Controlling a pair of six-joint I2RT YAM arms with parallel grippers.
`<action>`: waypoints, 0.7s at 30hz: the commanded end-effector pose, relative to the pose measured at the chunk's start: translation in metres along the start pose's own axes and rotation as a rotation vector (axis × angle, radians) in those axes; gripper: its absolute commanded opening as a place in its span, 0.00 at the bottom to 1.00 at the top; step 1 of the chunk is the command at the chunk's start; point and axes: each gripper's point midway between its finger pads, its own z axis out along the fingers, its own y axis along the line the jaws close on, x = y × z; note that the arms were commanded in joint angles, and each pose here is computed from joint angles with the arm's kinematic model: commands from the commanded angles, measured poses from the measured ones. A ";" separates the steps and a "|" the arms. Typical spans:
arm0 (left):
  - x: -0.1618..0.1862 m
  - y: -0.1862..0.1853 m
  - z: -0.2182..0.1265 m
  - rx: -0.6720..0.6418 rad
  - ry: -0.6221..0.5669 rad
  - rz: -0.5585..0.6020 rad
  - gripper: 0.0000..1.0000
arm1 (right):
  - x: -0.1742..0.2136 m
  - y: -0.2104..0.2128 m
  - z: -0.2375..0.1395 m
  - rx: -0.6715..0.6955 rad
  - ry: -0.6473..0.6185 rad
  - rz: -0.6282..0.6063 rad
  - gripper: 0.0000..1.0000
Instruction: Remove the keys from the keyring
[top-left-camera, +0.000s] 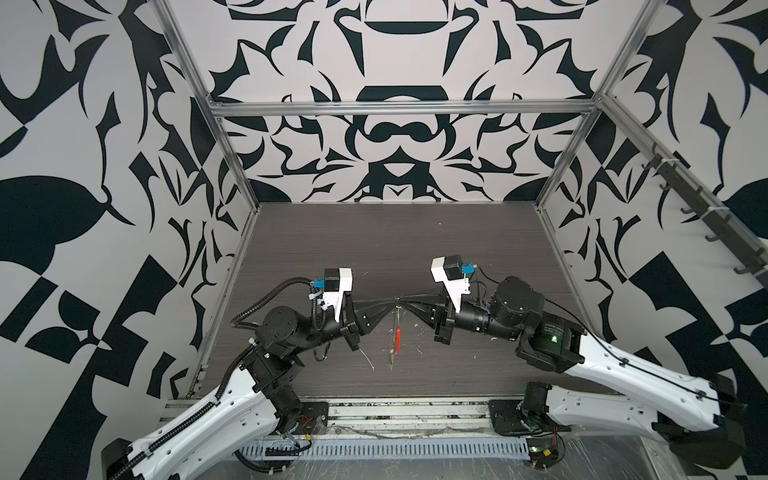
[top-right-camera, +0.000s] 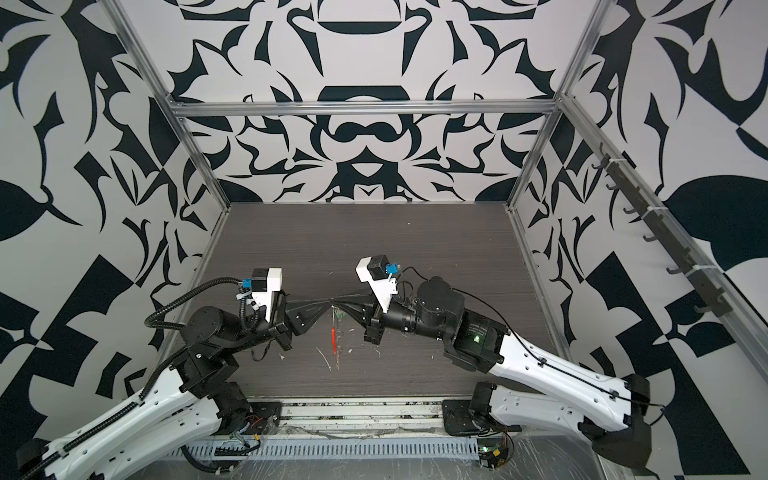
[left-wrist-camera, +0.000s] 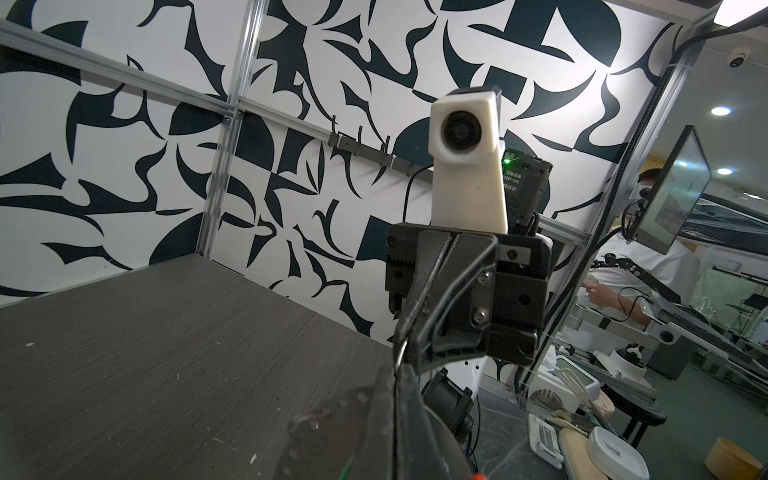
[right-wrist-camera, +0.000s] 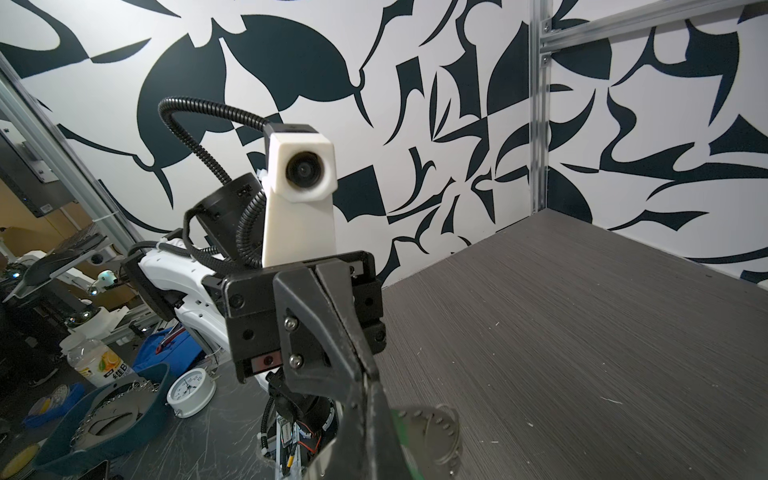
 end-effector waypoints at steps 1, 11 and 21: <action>-0.004 0.000 -0.002 -0.011 -0.014 0.005 0.18 | -0.017 -0.001 -0.007 -0.003 -0.051 0.024 0.00; 0.003 0.002 -0.007 -0.044 0.039 0.011 0.43 | -0.012 -0.026 -0.018 0.002 0.024 0.094 0.00; 0.017 0.006 0.000 -0.079 0.205 -0.043 0.47 | 0.005 -0.035 -0.022 -0.036 0.192 0.086 0.00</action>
